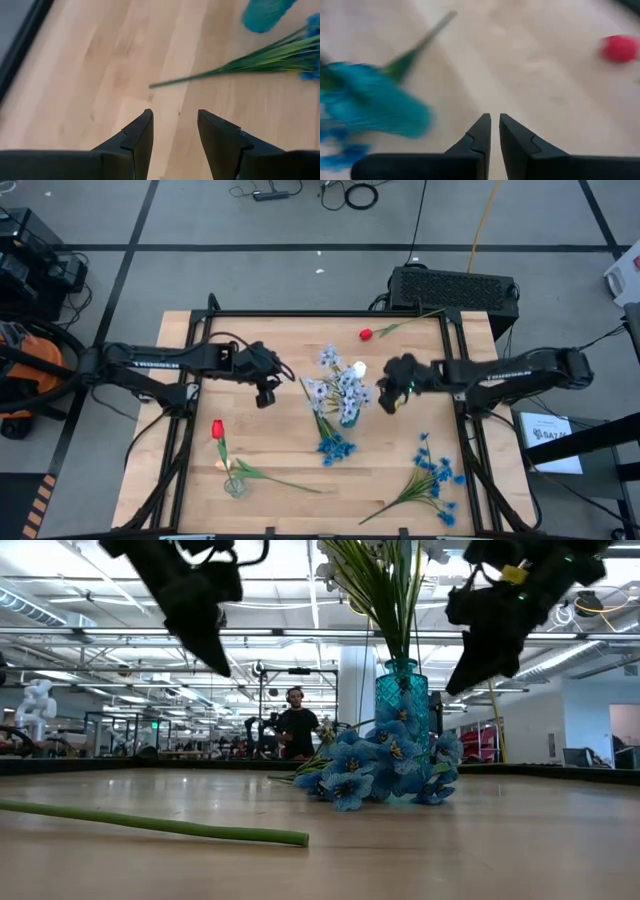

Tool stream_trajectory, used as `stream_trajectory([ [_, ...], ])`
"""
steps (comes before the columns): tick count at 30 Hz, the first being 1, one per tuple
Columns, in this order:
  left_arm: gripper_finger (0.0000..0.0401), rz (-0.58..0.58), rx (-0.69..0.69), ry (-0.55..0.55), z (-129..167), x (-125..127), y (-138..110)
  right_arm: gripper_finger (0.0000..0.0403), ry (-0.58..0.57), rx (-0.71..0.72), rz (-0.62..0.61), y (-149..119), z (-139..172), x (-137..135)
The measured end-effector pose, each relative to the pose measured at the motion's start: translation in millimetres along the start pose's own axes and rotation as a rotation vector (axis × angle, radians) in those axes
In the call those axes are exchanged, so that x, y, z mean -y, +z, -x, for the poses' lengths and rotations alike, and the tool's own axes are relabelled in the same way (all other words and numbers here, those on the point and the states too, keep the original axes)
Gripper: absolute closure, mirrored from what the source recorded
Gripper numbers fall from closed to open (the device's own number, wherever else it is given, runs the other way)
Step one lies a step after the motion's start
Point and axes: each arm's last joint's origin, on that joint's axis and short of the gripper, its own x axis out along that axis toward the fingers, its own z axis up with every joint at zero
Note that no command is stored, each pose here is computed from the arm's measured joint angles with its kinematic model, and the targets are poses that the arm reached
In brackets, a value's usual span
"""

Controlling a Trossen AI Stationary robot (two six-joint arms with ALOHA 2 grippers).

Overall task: Sort flowers into vase by color
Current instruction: Put the red flower into the transparent flower vase

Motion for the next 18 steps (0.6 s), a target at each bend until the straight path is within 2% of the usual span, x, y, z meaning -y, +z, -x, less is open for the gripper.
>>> stream_trajectory([
  [5, 0.0241, 0.176, -0.009, 0.009, -12.0, -1.7, -34.3, 0.0371, -0.158, -0.042, -0.004, 40.4, 13.7, 38.8],
  [8, 0.0241, 0.284, 0.032, 0.006, -13.2, -3.0, -48.8, 0.0371, -0.152, -0.06, -0.03, 60.4, 15.3, 66.8],
  [13, 0.0241, 0.401, 0.123, -0.015, -8.6, -3.8, -54.4, 0.0371, -0.184, -0.147, -0.104, 82.4, 7.0, 118.2],
  [18, 0.0241, 0.418, 0.173, -0.027, -5.5, -4.0, -50.8, 0.0371, -0.231, -0.326, -0.048, 97.8, -12.5, 156.2],
])
